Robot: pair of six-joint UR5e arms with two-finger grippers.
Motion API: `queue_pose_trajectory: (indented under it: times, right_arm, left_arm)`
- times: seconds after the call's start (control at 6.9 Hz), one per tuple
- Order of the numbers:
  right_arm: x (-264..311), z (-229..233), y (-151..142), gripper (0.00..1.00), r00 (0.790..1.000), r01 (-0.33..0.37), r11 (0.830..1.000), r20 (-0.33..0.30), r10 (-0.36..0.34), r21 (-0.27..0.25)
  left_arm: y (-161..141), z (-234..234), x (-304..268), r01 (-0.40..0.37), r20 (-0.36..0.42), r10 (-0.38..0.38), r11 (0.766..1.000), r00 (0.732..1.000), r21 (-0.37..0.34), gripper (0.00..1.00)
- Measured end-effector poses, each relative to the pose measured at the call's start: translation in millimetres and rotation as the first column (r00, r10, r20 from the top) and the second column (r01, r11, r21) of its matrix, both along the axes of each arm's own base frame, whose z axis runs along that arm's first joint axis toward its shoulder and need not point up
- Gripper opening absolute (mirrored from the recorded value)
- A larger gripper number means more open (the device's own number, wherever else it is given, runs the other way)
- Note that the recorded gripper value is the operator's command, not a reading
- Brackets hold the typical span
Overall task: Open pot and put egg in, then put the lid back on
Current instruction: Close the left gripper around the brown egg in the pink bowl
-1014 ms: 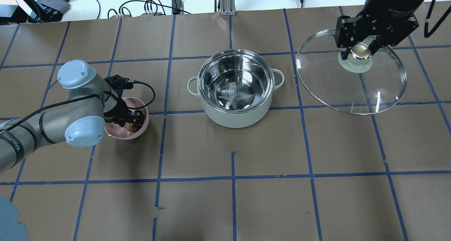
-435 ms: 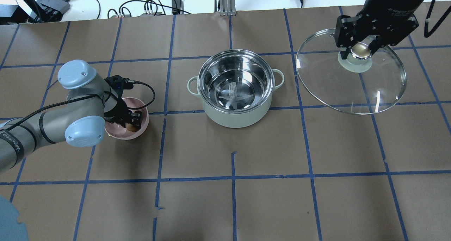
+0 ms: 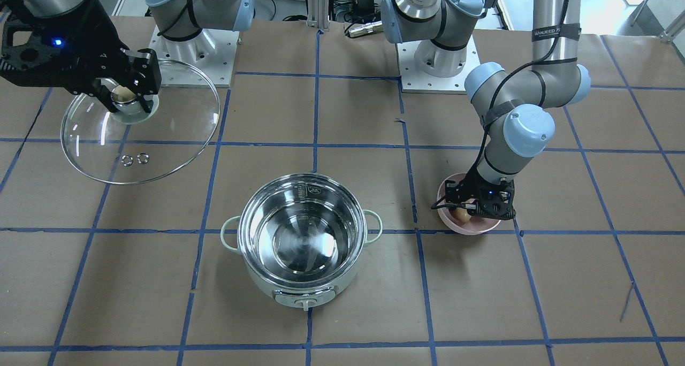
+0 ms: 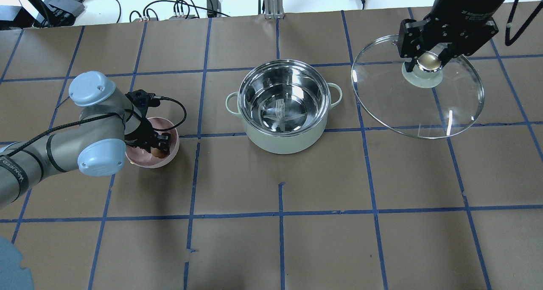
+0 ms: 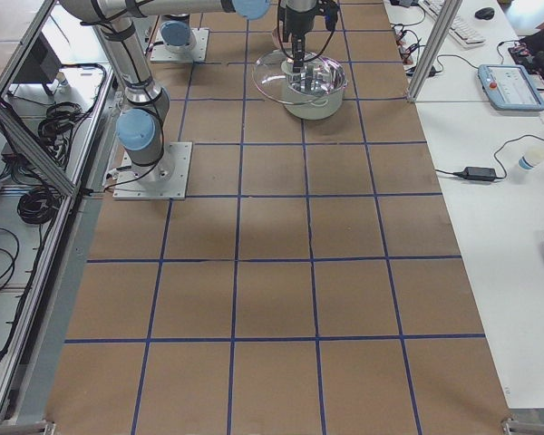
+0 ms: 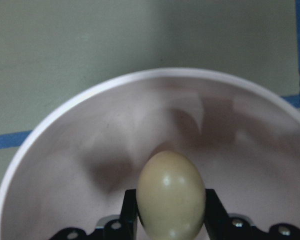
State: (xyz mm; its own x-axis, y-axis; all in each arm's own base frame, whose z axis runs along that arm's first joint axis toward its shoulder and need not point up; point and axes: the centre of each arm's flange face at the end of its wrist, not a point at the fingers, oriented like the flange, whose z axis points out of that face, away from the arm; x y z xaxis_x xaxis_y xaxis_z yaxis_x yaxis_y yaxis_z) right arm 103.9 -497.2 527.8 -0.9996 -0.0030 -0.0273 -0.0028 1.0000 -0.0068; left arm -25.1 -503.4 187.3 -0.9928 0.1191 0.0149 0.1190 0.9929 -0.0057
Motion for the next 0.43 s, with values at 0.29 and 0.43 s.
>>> queue_pose_trajectory:
  times: [0.29, 0.43]
  right_arm:
    - [0, 0, 0, 0.02, 1.0, -0.001, 1.0, -0.002, 0.001, 0.001]
    - [0, 0, 0, 0.02, 1.0, -0.003, 1.0, -0.003, 0.003, 0.001]
  left_arm:
    - [-10, 13, 2, -0.001, 0.004, 0.001, 1.0, 1.0, -0.008, 0.25]
    - [-20, 30, 3, -0.001, 0.006, 0.001, 1.0, 1.0, 0.0, 0.25]
